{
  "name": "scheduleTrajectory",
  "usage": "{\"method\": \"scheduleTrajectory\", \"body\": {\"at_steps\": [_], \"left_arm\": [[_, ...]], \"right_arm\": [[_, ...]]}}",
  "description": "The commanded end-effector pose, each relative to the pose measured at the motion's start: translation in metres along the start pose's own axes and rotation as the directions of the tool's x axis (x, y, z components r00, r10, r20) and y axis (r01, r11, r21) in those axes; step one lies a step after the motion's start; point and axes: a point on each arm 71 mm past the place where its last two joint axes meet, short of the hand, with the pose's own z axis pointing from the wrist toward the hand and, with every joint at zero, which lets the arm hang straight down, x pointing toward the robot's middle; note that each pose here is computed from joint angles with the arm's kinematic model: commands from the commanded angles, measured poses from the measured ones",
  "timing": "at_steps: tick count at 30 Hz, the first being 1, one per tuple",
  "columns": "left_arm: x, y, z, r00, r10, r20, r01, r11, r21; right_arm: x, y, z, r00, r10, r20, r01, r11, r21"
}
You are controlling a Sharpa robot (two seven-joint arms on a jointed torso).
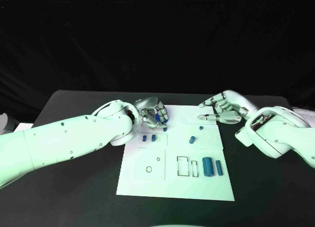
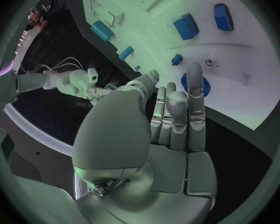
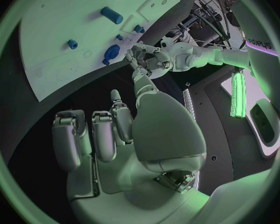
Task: Assemble the parts on the task board
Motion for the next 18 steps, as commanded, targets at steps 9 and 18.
{"method": "scheduleTrajectory", "body": {"at_steps": [9,18], "left_arm": [[0.0130,-0.0097,0.0110,0.966,0.260,-0.013,-0.258,0.963,0.075],[0.0187,-0.0088,0.0160,0.953,0.295,-0.071,-0.293,0.955,0.039]], "right_arm": [[-0.002,0.002,0.000,0.999,-0.001,0.035,0.002,1.000,-0.020],[-0.001,0.002,0.000,0.999,0.000,0.034,0.001,1.000,-0.021]]}}
